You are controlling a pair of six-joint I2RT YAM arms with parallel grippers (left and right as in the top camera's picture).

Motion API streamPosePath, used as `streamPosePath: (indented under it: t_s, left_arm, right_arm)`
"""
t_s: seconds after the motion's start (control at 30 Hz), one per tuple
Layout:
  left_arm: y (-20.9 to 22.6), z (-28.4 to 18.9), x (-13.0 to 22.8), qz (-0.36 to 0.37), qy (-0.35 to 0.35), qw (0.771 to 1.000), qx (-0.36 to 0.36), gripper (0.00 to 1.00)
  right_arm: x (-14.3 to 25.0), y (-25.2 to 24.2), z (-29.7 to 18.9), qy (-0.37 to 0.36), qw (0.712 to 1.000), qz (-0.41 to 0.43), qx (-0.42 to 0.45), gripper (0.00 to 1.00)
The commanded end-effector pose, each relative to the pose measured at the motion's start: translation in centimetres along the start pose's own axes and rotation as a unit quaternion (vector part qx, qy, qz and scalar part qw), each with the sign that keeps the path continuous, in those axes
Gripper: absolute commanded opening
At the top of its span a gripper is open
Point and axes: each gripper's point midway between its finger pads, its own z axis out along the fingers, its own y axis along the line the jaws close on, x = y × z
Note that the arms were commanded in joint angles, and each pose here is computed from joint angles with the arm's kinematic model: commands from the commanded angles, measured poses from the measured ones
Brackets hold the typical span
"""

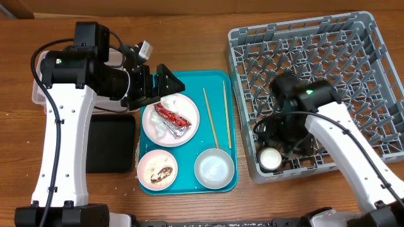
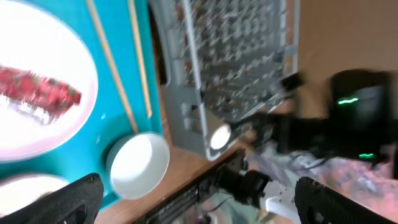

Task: Sort waste into correct bins and load items into the dishwasher
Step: 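Take the cup with the right gripper and set it in the rack, then grasp the small food plate with the left gripper, lift toward black tray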

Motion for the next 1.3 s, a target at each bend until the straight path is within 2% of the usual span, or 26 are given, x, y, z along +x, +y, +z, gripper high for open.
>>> streamPosePath:
  t_s: [0.0,0.07,0.17,0.23,0.27,0.37,0.43,0.47,0.6,0.73,0.83,0.87,0.9,1.03,1.1,1.17,1.27]
  left_arm:
    - [2.0,-0.3,1.0,0.003,0.012,0.997,-0.075,1.00]
    - [4.1,-0.1,2.5,0.002,0.038,0.987,-0.158,1.00]
    - [5.5,0.5,4.7,-0.006,0.074,0.965,-0.251,1.00]
    - [7.4,1.2,6.5,-0.040,0.087,0.934,-0.346,1.00]
    - [8.9,2.0,7.6,-0.061,0.089,0.910,-0.400,1.00]
    - [11.4,5.5,9.8,-0.084,0.105,0.893,-0.429,0.95]
    - [13.8,7.8,11.3,-0.110,0.108,0.885,-0.438,0.85]
    - [15.3,9.1,12.3,-0.132,0.111,0.883,-0.437,0.76]
    - [17.9,12.8,14.0,-0.143,0.117,0.899,-0.398,0.52]
    - [19.4,14.5,13.5,-0.130,0.089,0.909,-0.387,0.47]
    - [19.9,14.8,13.1,-0.122,0.075,0.910,-0.389,0.33]
    - [20.1,14.7,12.9,-0.120,0.072,0.908,-0.394,0.17]
    - [20.1,14.6,13.0,-0.120,0.073,0.907,-0.396,0.06]
    - [19.5,14.3,14.2,-0.136,0.101,0.905,-0.390,0.04]
    - [16.9,13.8,14.6,-0.145,0.125,0.916,-0.353,0.04]
    - [13.9,11.7,13.6,-0.146,0.113,0.930,-0.316,0.04]
    - [10.1,6.2,9.3,-0.144,0.042,0.964,-0.220,0.04]
  right_arm:
    - [-4.1,1.8,-7.2,-0.150,0.987,-0.006,-0.054,0.92]
    - [-6.0,3.6,-10.8,-0.213,0.972,-0.009,-0.100,0.93]
    - [-7.7,5.2,-13.7,-0.268,0.953,-0.012,-0.143,0.95]
    - [-8.4,5.9,-14.7,-0.287,0.944,-0.012,-0.161,0.96]
    - [-8.6,6.2,-14.9,-0.291,0.942,-0.013,-0.167,0.96]
    - [-8.6,6.1,-14.8,-0.291,0.942,-0.014,-0.166,0.97]
    - [-8.5,6.1,-14.8,-0.289,0.943,-0.014,-0.165,0.98]
    - [-8.5,6.0,-14.7,-0.287,0.944,-0.014,-0.164,0.98]
    - [-8.5,6.1,-14.6,-0.287,0.944,-0.014,-0.163,1.00]
    - [-8.7,6.2,-14.3,-0.282,0.946,-0.013,-0.160,1.00]
    - [-8.8,6.2,-14.0,-0.278,0.947,-0.013,-0.157,1.00]
    - [-8.8,6.2,-13.9,-0.277,0.948,-0.013,-0.156,1.00]
    - [-8.8,6.2,-13.9,-0.277,0.948,-0.013,-0.156,1.00]
    - [-8.8,6.2,-13.9,-0.277,0.948,-0.013,-0.156,1.00]
    - [-8.7,6.1,-13.7,-0.274,0.949,-0.015,-0.153,1.00]
    - [-8.6,6.0,-13.7,-0.272,0.950,-0.014,-0.151,1.00]
    - [-8.6,6.0,-13.7,-0.272,0.950,-0.014,-0.152,1.00]
